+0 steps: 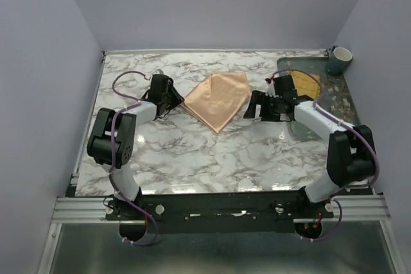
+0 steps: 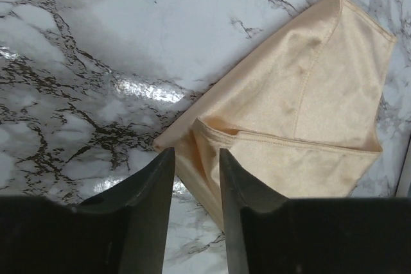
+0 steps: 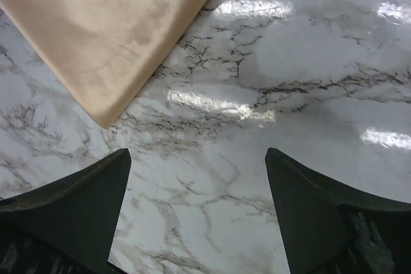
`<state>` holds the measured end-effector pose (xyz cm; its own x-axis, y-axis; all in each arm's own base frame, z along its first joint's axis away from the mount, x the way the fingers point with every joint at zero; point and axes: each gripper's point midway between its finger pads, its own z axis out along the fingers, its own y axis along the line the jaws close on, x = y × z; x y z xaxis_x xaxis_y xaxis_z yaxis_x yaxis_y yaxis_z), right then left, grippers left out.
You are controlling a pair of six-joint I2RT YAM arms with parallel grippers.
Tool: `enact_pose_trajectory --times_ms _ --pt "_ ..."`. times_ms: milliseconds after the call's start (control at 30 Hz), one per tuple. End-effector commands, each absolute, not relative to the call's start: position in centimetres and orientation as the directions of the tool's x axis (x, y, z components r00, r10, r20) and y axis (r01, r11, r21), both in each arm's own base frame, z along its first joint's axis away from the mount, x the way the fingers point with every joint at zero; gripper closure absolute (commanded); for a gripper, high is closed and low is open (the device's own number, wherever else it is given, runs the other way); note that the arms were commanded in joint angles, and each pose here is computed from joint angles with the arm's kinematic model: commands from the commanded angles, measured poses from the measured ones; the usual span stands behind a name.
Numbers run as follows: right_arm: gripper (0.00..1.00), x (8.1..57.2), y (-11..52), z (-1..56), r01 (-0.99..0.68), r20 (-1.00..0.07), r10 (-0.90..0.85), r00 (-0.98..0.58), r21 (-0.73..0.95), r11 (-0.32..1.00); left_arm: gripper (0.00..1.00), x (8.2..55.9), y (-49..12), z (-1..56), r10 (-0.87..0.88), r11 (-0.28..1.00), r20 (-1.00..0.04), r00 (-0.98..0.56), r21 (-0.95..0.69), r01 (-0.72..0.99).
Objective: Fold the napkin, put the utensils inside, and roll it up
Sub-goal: Fold the napkin
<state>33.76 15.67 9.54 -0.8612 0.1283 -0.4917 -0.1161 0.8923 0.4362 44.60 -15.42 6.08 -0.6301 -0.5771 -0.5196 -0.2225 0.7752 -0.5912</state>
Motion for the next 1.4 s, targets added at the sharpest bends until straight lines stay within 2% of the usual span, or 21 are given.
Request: enact_pose_trajectory --times_ms 0,67,100,167,200,300,333,400,467,667,767,1067,1233,1333,1367 --pt "0.07 38.4 19.4 9.8 -0.146 -0.515 0.169 -0.840 0.516 0.844 0.35 45.1 -13.4 9.7 -0.531 0.832 -0.624 -0.573 -0.511 -0.215" --pt "0.07 39.7 20.1 10.3 -0.160 -0.529 0.178 -0.830 0.531 0.832 0.32 44.9 -13.1 11.1 -0.490 0.860 -0.654 -0.576 -0.472 -0.195" --pt "0.07 40.1 20.3 9.6 -0.154 -0.517 0.175 -0.838 0.531 0.833 0.34 45.1 -13.0 11.6 -0.480 0.865 -0.661 -0.577 -0.464 -0.189" --pt "0.07 41.5 20.6 10.2 -0.165 -0.541 0.175 -0.822 0.522 0.837 0.45 45.0 -14.1 12.1 -0.462 0.864 -0.647 -0.607 -0.482 -0.144" --pt "0.07 42.2 20.2 10.1 -0.152 -0.549 0.183 -0.816 0.508 0.848 0.56 44.8 -15.1 12.0 -0.464 0.848 -0.619 -0.634 -0.516 -0.117" --pt "0.11 44.0 20.7 9.9 -0.149 -0.555 0.190 -0.810 0.508 0.848 0.73 44.0 -18.8 10.7 -0.469 0.785 -0.528 -0.708 -0.617 -0.059" --pt "0.12 44.3 21.0 8.7 -0.139 -0.533 0.188 -0.825 0.514 0.846 0.74 44.6 -19.6 11.0 -0.474 0.765 -0.531 -0.703 -0.644 -0.030" --pt "0.28 45.1 21.7 9.5 -0.150 -0.533 0.197 -0.823 0.538 0.829 0.81 44.4 -20.7 9.3 -0.467 0.739 -0.474 -0.746 -0.673 -0.034" --pt "0.42 45.4 21.7 8.9 -0.139 -0.530 0.201 -0.824 0.533 0.834 0.82 44.7 -21.0 8.6 -0.463 0.736 -0.463 -0.755 -0.677 -0.036" --pt "0.51 45.3 21.1 6.7 -0.133 -0.520 0.171 -0.837 0.495 0.859 0.82 45.5 -18.9 6.7 -0.449 0.802 -0.499 -0.741 -0.591 -0.087" --pt "0.53 45.3 20.9 5.2 -0.125 -0.507 0.161 -0.847 0.482 0.867 0.83 45.4 -18.1 5.4 -0.453 0.810 -0.483 -0.749 -0.574 -0.120" --pt "0.54 46.2 20.1 3.1 -0.126 -0.523 0.122 -0.844 0.414 0.902 0.84 44.5 -16.8 4.9 -0.449 0.833 -0.487 -0.749 -0.531 -0.154" --pt "0.53 45.6 20.1 4.6 -0.148 -0.522 0.097 -0.847 0.407 0.901 0.84 44.5 -16.8 5.7 -0.437 0.838 -0.496 -0.751 -0.528 -0.139" --pt "0.46 44.6 19.9 7.9 -0.191 -0.549 0.040 -0.835 0.357 0.914 0.83 44.0 -17.3 7.5 -0.436 0.825 -0.494 -0.753 -0.554 -0.115" --pt "0.39 44.1 20.0 8.4 -0.206 -0.569 0.002 -0.822 0.302 0.931 0.81 43.8 -17.5 8.9 -0.434 0.819 -0.507 -0.745 -0.567 -0.092"
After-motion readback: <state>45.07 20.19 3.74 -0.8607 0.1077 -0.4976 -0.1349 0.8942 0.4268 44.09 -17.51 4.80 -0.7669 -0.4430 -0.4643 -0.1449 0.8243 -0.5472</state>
